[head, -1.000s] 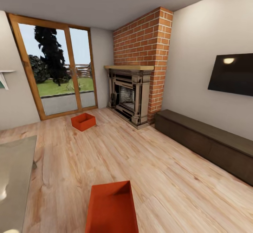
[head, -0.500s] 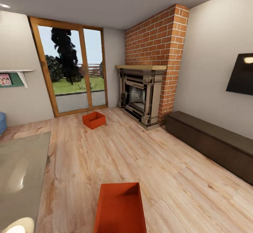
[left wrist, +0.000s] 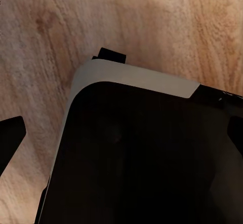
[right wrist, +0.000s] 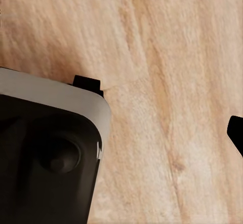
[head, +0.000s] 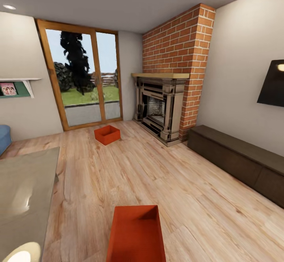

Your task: Move the two storage containers from the living room to the garage. In the garage, place one container on the floor and stack the other container on top of it (either order is fine).

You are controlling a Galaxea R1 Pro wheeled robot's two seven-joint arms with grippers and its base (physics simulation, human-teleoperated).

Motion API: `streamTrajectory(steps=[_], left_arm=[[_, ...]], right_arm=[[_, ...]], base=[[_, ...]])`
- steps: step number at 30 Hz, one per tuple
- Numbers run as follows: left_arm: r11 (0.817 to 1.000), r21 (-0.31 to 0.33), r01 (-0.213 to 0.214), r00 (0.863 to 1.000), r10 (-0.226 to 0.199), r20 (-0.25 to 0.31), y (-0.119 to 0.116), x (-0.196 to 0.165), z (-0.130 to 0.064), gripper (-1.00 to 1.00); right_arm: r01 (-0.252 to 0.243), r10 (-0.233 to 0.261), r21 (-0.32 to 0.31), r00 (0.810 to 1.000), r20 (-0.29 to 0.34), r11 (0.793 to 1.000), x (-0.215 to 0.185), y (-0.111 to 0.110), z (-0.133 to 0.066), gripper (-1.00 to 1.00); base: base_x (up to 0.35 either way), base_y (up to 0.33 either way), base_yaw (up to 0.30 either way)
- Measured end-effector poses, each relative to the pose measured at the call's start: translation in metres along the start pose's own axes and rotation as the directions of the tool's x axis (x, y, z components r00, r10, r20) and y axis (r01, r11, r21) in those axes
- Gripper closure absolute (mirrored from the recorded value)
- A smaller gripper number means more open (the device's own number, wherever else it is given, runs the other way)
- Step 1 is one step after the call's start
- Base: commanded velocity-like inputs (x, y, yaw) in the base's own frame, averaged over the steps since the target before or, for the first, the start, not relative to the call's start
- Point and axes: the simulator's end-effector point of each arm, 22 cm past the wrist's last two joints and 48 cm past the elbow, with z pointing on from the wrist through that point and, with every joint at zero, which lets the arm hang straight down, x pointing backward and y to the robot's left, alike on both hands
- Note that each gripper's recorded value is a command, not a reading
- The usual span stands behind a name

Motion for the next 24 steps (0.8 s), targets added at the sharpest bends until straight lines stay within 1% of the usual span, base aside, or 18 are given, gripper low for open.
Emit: streamTrajectory(steps=[5,15,19,24], left_arm=[[1.000,-0.001,0.000,1.000,0.000,-0.002,0.0004,0.0011,-0.0001,-1.00],[1.000,0.000,0.000,1.000,0.000,-0.001,0.0003,0.0007,-0.0001,-1.00],[1.000,0.000,0.000,1.000,0.000,-0.001,0.0003,0.0007,0.0000,-1.00],[1.000,0.000,0.000,1.000,0.000,-0.001,0.0003,0.0006,0.0000,-1.00]], right_arm=[[0.001,-0.001,-0.001,1.000,0.001,1.000,-0.0001,0.0001,-0.0001,-1.00],[0.001,-0.001,0.006,1.000,0.001,1.000,-0.0006,-0.0005,-0.0002,-1.00],[0.000,0.000,0.006,1.000,0.002,1.000,-0.0009,-0.0005,-0.0001,-1.00],[0.001,-0.001,0.006,1.000,0.001,1.000,-0.0008,-0.0010,0.0001,-1.00]], base=[[0.225,0.000,0.000],[0.296,0.000,0.000],[0.108,0.000,0.033],[0.025,0.000,0.197]])
